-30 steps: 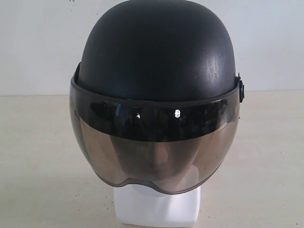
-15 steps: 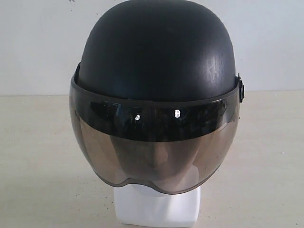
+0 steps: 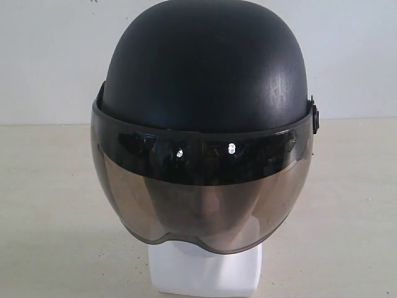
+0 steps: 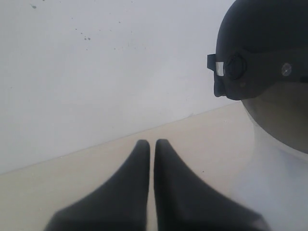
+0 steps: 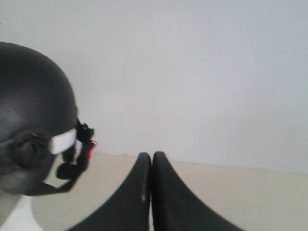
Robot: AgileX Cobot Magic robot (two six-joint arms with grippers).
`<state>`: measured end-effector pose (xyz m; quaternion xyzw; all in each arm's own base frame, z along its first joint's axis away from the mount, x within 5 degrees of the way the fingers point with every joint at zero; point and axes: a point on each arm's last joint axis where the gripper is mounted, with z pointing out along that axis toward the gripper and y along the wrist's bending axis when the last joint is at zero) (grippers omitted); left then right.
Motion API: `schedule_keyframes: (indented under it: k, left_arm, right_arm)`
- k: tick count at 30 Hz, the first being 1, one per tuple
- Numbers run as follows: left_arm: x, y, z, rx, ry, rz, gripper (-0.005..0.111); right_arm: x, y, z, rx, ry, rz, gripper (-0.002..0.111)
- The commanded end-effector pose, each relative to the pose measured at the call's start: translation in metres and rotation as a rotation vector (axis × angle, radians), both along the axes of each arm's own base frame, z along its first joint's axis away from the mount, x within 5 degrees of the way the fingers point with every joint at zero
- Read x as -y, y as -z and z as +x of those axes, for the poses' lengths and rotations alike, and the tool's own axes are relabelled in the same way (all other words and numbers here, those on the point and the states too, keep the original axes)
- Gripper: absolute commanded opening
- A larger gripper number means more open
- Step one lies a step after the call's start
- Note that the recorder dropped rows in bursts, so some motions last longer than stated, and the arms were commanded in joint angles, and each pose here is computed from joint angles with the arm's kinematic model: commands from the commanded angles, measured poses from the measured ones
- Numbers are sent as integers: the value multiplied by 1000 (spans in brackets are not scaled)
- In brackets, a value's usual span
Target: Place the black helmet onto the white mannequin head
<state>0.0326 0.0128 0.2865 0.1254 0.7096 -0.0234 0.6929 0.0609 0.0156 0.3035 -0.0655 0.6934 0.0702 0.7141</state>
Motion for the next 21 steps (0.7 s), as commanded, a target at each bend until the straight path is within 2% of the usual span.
schedule_keyframes:
  k: [1,7,11,18,21]
  left_arm:
    - [0,0,-1,14,7,-5,4]
    - [0,-1,-1,16,8,-6,4]
    - [0,-1,-1,16,8,-6,4]
    - [0,-1,-1,17,7,-4,4]
    - [0,0,-1,15,6,-4,4]
  right_arm:
    - [7,33,-2,-57,131,18,0]
    - [10,74,-8,-53,175,18,0]
    - [11,104,-5,-122,182,16,0]
    - [9,112,-5,-176,158,-29,0]
    - [8,111,-5,-181,155,38,0]
